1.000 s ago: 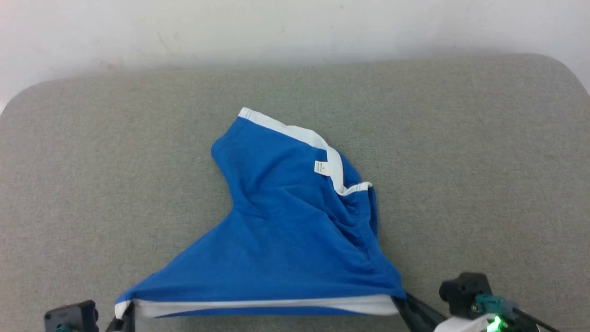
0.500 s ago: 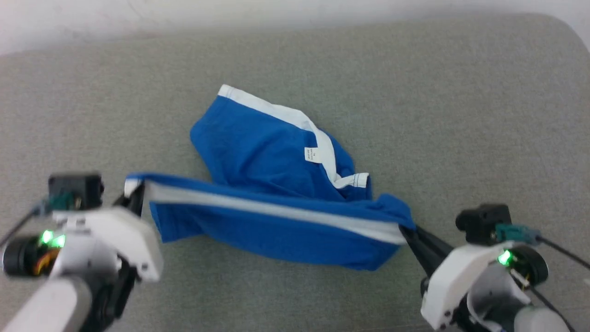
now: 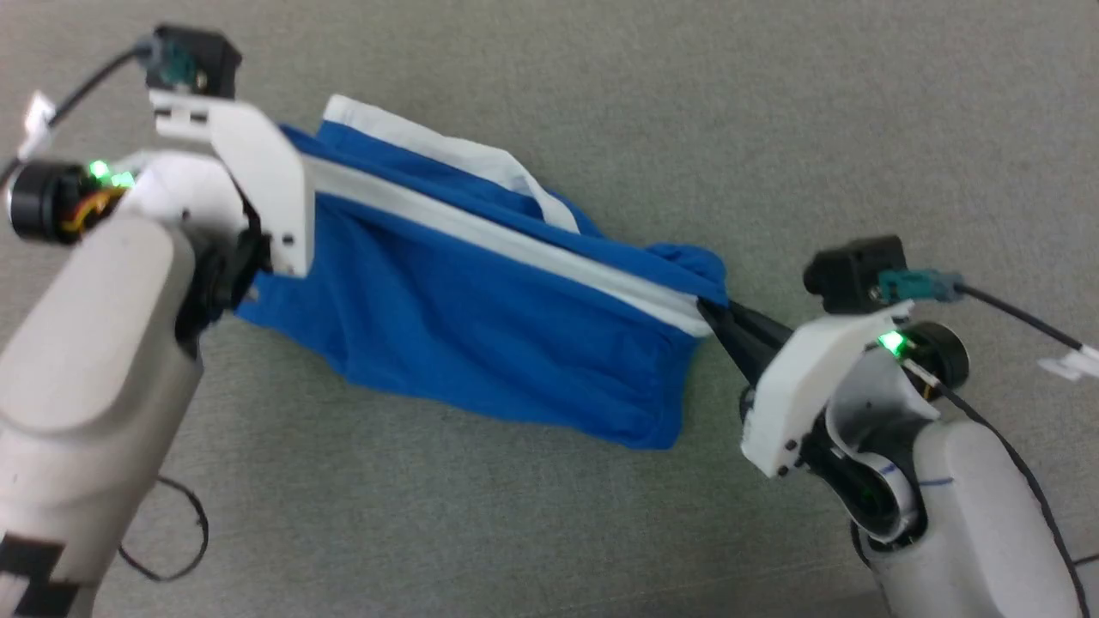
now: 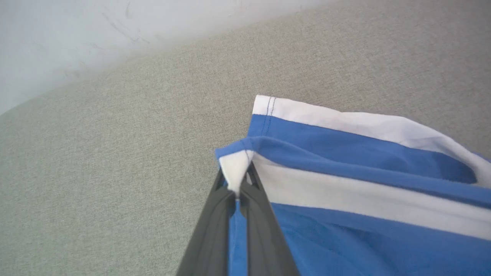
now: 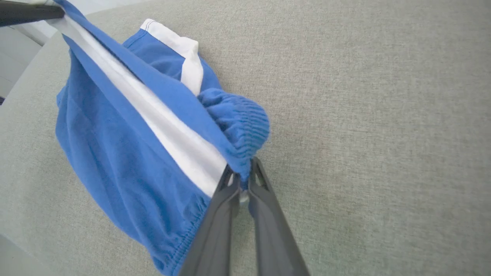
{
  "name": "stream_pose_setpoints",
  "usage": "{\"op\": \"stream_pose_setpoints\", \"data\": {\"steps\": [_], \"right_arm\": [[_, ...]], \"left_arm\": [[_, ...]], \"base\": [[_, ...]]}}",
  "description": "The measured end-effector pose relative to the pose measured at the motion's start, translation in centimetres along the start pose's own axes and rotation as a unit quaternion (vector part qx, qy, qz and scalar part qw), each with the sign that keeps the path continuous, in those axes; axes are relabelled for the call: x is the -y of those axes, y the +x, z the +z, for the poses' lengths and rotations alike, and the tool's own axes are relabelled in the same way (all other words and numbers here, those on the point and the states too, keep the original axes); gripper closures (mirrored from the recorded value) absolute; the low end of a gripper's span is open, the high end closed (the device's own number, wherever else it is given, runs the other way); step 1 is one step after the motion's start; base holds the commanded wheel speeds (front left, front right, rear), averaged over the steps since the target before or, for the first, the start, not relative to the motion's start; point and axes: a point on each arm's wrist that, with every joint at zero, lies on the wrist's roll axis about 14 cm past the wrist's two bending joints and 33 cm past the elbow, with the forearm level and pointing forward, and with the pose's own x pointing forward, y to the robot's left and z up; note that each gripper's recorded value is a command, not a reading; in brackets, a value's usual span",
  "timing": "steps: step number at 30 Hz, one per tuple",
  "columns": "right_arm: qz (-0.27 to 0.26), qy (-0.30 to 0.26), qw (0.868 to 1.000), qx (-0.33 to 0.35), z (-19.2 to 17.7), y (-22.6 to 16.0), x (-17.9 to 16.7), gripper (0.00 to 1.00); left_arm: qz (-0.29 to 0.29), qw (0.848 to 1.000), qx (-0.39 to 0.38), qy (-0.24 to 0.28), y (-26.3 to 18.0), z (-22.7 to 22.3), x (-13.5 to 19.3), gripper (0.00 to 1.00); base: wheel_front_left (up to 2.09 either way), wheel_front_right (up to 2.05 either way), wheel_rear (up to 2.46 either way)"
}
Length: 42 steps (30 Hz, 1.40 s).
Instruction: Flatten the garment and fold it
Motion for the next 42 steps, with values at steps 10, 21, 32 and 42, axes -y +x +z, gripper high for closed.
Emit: {"op": "stream_pose_setpoints", "data": {"steps": [10,21,32,42], "right_arm": [[0.009,0.001,1.000,-0.028,-1.3,3.4,0.7,1.00],[0.004,-0.007,1.000,-0.009,-1.5,3.8,1.0,0.00],[-0.005,-0.052,0.986,0.158,4.0,-0.6,-0.3,0.00],[-0.021,-0.096,0.968,0.230,6.7,-5.2,-1.4,0.00]], "left_arm": [[-0.006,0.998,-0.065,0.012,7.3,-0.5,2.1,1.00],[-0.032,0.997,-0.069,-0.020,9.6,-1.8,4.4,0.00],[-0.018,0.995,0.092,-0.041,4.4,0.5,3.8,0.00],[-0.010,0.998,0.037,-0.044,-0.8,-1.3,-1.0,0.00]], "base": [[0.00,0.00,0.00],[0.00,0.00,0.00],[0.00,0.00,0.00],[0.00,0.00,0.00]]}}
